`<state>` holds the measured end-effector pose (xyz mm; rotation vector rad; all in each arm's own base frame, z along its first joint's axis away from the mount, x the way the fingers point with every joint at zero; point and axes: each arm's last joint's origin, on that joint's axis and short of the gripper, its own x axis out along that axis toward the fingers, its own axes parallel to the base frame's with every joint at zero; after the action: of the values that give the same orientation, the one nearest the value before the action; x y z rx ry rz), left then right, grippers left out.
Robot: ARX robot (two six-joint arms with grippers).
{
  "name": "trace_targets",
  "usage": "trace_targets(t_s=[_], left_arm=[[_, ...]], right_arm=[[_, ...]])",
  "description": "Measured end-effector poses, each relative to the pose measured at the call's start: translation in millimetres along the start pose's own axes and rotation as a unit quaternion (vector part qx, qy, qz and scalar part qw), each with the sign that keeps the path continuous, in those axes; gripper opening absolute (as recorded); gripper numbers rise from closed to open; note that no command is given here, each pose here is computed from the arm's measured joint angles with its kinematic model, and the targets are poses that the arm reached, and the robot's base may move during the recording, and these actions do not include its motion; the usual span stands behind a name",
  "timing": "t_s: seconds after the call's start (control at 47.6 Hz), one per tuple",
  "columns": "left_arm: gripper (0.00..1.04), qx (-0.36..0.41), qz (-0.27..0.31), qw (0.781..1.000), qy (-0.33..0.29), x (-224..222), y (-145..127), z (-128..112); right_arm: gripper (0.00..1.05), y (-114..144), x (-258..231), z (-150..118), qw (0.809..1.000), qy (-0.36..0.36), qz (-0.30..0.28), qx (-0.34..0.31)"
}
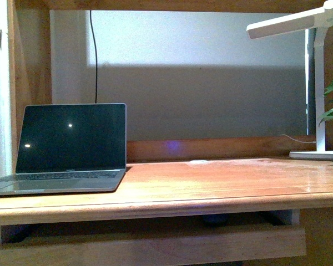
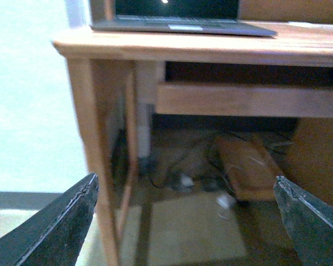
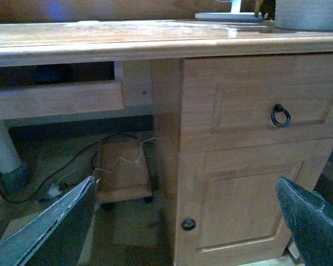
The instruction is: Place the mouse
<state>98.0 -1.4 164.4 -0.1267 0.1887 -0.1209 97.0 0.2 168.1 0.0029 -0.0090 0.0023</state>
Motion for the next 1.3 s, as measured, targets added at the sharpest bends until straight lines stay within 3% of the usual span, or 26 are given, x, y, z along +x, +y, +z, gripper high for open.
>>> trace_targets(t_s=[0.063,0.252,0.399,0.462,0.483,0.567,0.651,0.798,1.008,1.302], left_arm=[[0.97,-0.037,-0.027,0.996,0.075,6.7,-0.9,-6.1],[0.97,0.021,-0.059,0.991,0.123,32.6,5.9,2.9],[0.97,0.19,-0.032,0.977,0.088,76.9,26.4,25.4],[0.97,0.303,-0.041,0.951,0.052,97.8,33.2,28.3],[0.97,0.363,-0.058,0.93,0.029,106.4,35.4,26.9],[0.97,0.484,-0.077,0.872,-0.014,123.9,40.3,24.6],[0.97,0.571,-0.074,0.817,-0.042,140.8,46.6,23.9],[0.97,0.662,-0.064,0.743,-0.079,175.1,57.1,26.2],[0.97,0.688,-0.059,0.718,-0.086,216.7,68.3,25.4],[0.97,0.69,-0.073,0.712,-0.104,254.1,75.0,14.2]], right_arm=[[0.97,0.0,0.0,0.0,1.0,0.0,0.0,0.0],[0.97,0.0,0.0,0.0,1.0,0.0,0.0,0.0],[0.97,0.0,0.0,0.0,1.0,0.0,0.0,0.0],[0.97,0.0,0.0,0.0,1.0,0.0,0.0,0.0],[0.97,0.0,0.0,0.0,1.0,0.0,0.0,0.0],[0.97,0.0,0.0,0.0,1.0,0.0,0.0,0.0],[0.97,0.0,0.0,0.0,1.0,0.0,0.0,0.0],[0.97,0.0,0.0,0.0,1.0,0.0,0.0,0.0],[0.97,0.0,0.0,0.0,1.0,0.0,0.0,0.0],[0.97,0.0,0.0,0.0,1.0,0.0,0.0,0.0]])
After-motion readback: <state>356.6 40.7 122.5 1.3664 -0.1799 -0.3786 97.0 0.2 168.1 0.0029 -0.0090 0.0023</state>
